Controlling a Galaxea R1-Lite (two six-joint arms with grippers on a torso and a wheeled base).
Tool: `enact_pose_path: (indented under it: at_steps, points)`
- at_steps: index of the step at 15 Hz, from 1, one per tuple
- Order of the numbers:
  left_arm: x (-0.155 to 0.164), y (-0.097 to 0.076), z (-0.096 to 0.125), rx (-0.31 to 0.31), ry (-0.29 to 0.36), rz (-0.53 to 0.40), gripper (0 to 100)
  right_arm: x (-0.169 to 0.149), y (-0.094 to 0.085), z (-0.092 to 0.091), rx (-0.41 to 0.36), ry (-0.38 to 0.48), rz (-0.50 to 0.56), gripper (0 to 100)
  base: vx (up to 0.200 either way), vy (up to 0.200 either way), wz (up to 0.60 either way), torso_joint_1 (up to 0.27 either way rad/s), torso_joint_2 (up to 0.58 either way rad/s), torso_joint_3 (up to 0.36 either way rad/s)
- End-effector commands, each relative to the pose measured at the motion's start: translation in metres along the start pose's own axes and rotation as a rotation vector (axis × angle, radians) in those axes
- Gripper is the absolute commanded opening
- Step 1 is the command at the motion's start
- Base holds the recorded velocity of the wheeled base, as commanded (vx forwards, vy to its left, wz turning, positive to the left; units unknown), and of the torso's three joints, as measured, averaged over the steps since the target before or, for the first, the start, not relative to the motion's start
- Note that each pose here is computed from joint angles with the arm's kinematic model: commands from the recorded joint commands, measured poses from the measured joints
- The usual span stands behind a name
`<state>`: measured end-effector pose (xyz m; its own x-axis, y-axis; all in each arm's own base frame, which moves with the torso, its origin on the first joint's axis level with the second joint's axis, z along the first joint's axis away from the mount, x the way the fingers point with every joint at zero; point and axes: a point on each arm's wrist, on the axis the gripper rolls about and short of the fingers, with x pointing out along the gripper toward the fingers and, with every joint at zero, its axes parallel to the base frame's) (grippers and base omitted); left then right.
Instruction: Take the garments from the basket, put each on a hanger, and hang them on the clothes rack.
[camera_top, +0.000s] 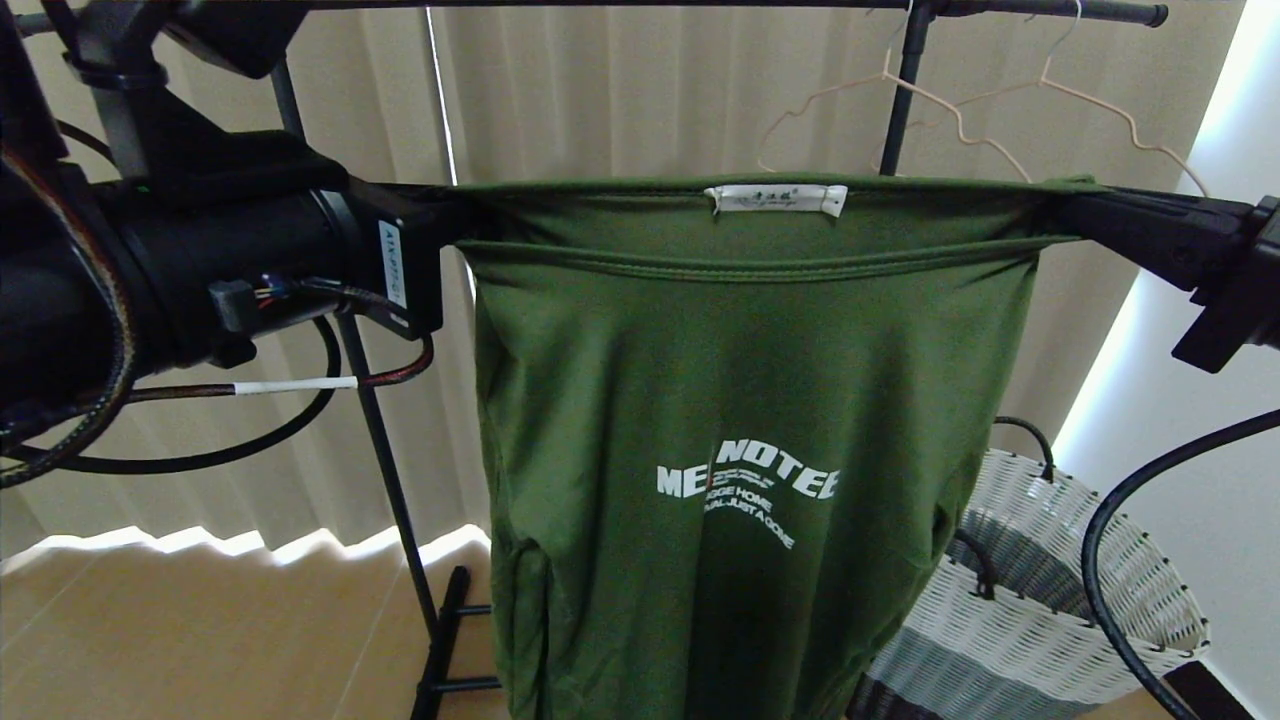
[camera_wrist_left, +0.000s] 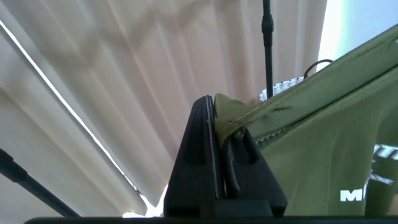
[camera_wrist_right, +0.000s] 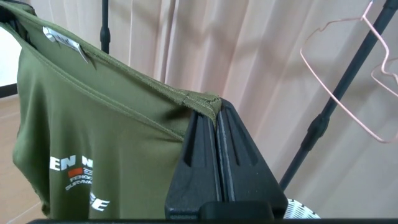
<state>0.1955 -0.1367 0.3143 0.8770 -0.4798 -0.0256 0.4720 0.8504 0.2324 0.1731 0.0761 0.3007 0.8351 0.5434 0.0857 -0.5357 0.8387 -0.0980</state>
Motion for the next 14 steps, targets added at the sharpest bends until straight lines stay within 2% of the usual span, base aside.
enact_pose_path:
  at_steps: [1, 3, 4, 9, 12, 14]
  points:
    - [0.001, 0.000, -0.001, 0.001, 0.003, 0.000, 0, 0.000, 0.000, -0.001, 0.000, 0.003, 0.001, 0, 0.000, 0.000, 0.00, 0.000, 0.00, 0.000]
    - [0.001, 0.000, -0.001, 0.001, 0.003, 0.000, 0, 0.000, 0.000, -0.001, 0.001, 0.006, 0.001, 0, 0.000, 0.000, 0.00, 0.000, 0.00, 0.000]
    - [0.001, 0.000, -0.001, 0.001, 0.003, 0.000, 0, 0.000, 0.000, -0.001, 0.001, 0.006, 0.001, 100, 0.000, 0.000, 0.00, 0.000, 0.00, 0.000]
    - [0.002, 0.001, -0.002, -0.001, 0.009, 0.010, 0, -0.003, 0.001, -0.007, 0.003, 0.010, 0.003, 100, 0.000, 0.000, 0.00, 0.000, 0.00, 0.000]
    - [0.007, 0.005, -0.006, 0.001, 0.048, 0.123, 0, -0.015, 0.004, -0.008, 0.002, 0.003, 0.010, 100, 0.000, 0.000, 0.00, 0.000, 0.00, 0.000]
    - [0.007, 0.006, -0.006, 0.002, 0.054, 0.144, 0, -0.018, 0.004, -0.009, 0.003, 0.002, 0.013, 100, 0.000, 0.000, 0.00, 0.000, 0.00, 0.000]
